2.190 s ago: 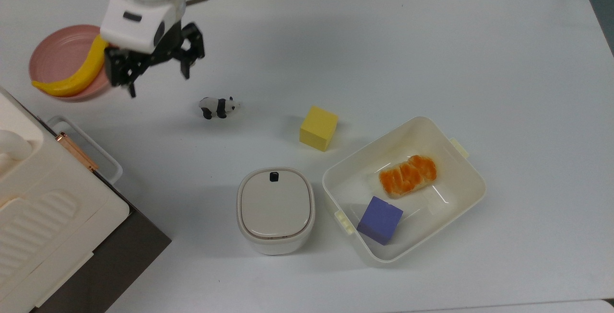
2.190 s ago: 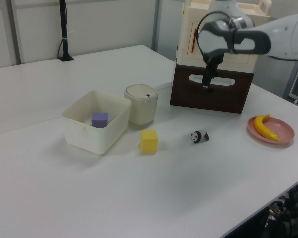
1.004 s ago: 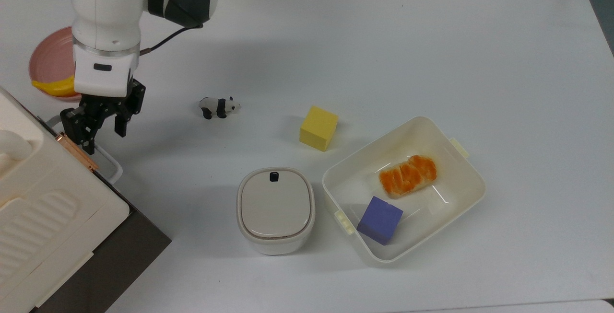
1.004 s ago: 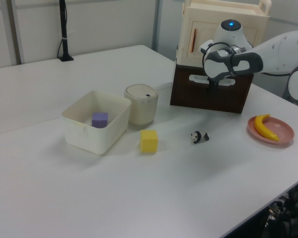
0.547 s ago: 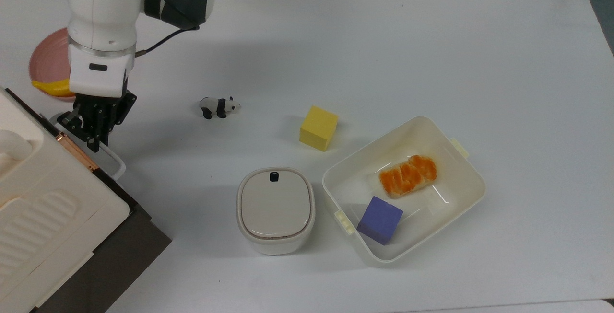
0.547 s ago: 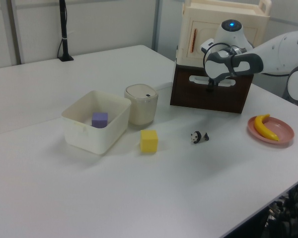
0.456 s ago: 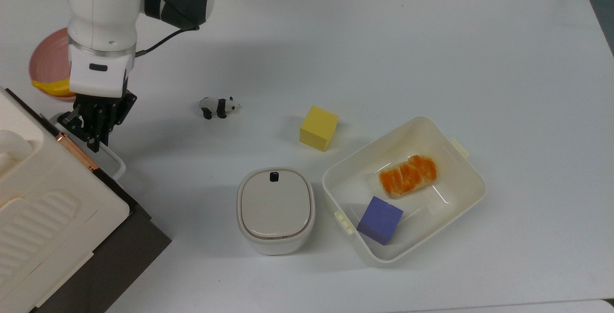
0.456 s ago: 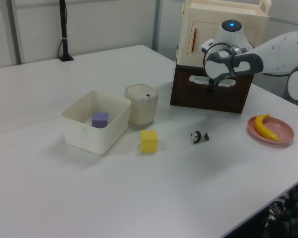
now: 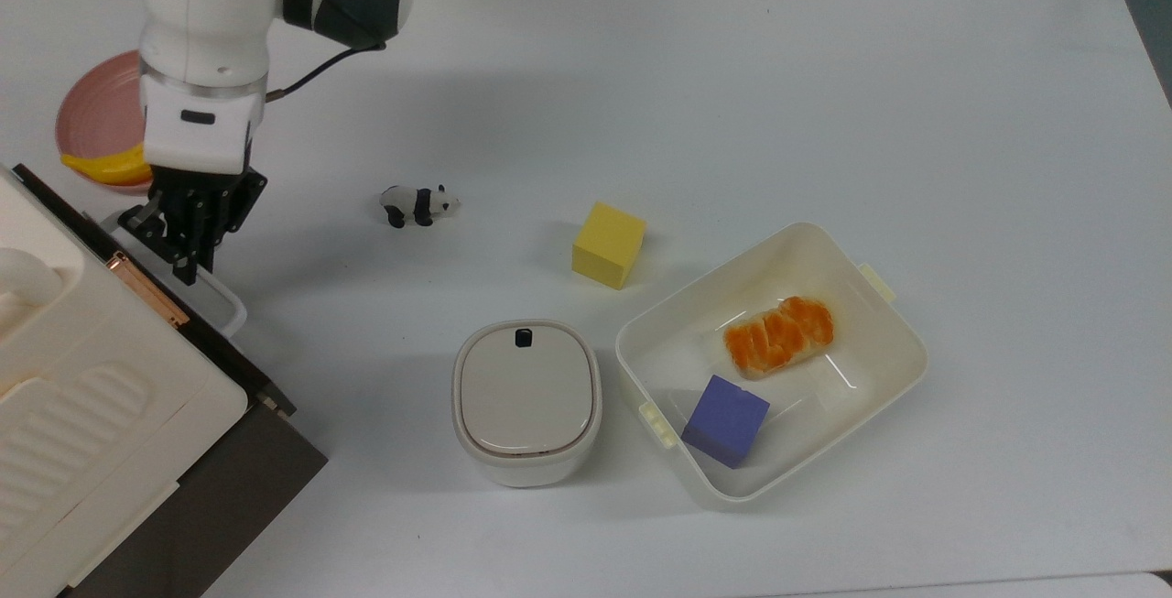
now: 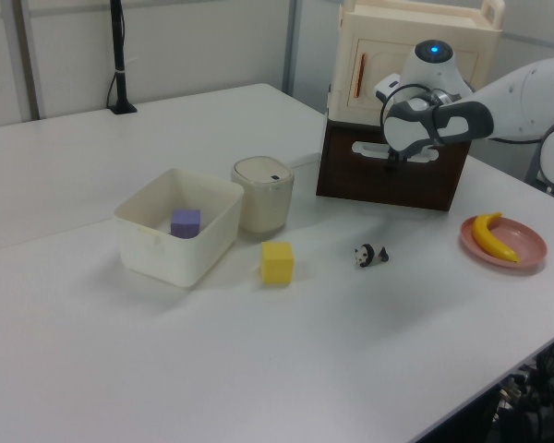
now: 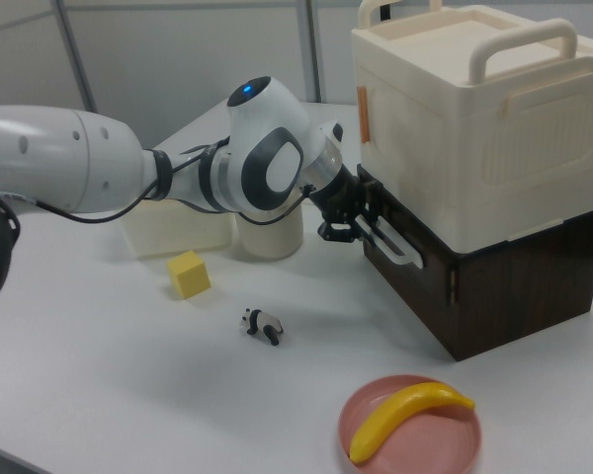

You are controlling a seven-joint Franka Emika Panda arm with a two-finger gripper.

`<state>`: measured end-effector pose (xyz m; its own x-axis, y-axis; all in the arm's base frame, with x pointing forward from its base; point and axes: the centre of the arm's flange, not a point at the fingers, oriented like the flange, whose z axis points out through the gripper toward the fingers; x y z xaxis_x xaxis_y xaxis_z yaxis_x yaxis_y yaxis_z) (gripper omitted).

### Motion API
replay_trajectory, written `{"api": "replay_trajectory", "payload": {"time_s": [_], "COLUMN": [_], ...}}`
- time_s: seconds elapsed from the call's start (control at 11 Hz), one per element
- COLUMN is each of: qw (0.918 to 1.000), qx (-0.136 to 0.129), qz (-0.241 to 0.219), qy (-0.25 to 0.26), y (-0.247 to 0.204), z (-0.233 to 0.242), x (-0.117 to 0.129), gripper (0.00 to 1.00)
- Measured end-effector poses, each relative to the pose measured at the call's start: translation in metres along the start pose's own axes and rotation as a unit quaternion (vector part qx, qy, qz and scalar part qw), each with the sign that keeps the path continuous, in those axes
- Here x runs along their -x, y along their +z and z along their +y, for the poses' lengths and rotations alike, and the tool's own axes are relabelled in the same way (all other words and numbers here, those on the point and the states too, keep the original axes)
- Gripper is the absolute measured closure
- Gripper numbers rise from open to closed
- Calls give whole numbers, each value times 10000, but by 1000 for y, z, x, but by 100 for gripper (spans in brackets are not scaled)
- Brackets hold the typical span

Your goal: Slide the drawer open

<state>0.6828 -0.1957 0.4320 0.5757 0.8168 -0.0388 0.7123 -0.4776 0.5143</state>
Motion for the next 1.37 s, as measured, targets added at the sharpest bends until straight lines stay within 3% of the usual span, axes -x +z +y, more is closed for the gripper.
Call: {"api": "replay_trajectory", "payload": {"time_s": [0.82,0.91,1.28,1.37], "qw": [9994,9994,9992,9990], "qx": [-331,-331,-373,-456], "qz": [48,57,95,21], "qy": [91,77,-44,12], "y": [-45,-45,-63,-73], "z": [-74,-74,-80,-79], "x": [-12,-14,-36,-40], "gripper": [87,82,22,11]}}
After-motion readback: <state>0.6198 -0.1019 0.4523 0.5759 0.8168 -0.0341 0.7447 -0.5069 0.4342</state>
